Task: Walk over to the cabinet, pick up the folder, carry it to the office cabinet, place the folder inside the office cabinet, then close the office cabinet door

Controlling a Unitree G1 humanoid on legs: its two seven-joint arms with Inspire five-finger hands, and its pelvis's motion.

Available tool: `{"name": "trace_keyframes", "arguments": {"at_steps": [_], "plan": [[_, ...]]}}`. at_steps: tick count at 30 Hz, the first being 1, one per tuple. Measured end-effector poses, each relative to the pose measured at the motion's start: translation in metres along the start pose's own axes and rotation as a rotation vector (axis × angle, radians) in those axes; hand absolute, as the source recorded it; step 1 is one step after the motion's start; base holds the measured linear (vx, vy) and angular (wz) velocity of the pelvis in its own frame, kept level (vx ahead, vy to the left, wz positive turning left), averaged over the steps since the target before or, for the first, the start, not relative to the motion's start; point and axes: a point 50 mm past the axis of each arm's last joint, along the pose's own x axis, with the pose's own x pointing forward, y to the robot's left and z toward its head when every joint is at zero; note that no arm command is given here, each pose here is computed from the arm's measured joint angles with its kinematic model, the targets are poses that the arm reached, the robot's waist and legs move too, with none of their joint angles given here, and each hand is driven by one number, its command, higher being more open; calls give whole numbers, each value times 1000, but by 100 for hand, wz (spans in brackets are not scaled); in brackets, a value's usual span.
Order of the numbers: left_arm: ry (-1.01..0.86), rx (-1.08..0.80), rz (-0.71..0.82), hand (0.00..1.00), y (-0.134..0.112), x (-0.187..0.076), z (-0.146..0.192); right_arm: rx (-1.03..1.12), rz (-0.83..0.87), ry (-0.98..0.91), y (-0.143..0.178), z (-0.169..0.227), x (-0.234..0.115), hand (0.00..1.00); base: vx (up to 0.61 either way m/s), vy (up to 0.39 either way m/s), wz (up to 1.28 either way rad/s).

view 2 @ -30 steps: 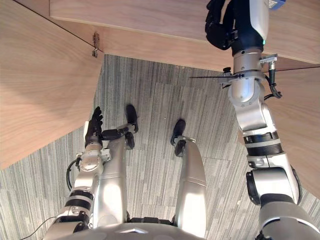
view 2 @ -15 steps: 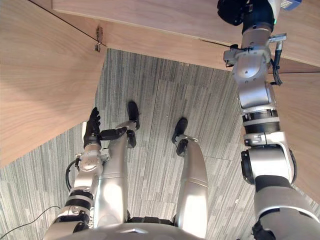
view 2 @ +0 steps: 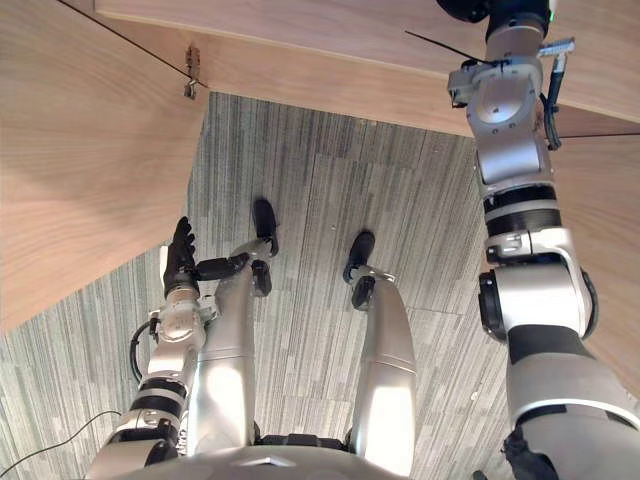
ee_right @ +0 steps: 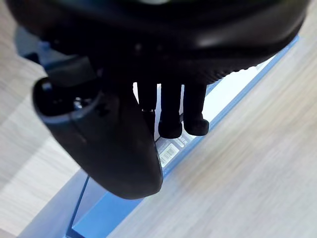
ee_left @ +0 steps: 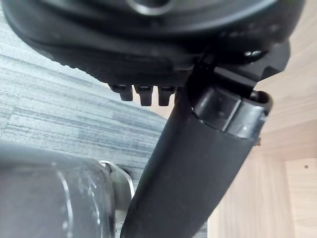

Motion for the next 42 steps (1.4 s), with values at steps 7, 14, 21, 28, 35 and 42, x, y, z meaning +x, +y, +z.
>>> {"name": "trace_keyframes", "arguments": {"at_steps": [7, 14, 21, 28, 35, 42], "plan": [[8, -19, -6, 100, -4, 1, 1, 32, -31, 42, -4, 2, 9, 0, -71, -22, 2], [56, -3, -14, 100, -7, 0, -7, 132, -59, 81, 4, -23, -38, 0, -2, -15, -5], [125, 28, -78, 100, -15, -14, -25, 274, -42, 144, 16, -47, -133, 0, 62, 11, -9], [231, 49, -120, 100, -18, -36, -54, 469, 172, 323, 61, -53, -230, 0, 120, 0, -12], [446, 149, -143, 100, -1, -68, -106, 498, 465, 687, 102, -87, -335, 0, 178, 1, -12], [602, 258, -162, 100, 22, -91, -138, 286, 603, 1060, 95, -144, -414, 0, 100, 12, -7]]}}
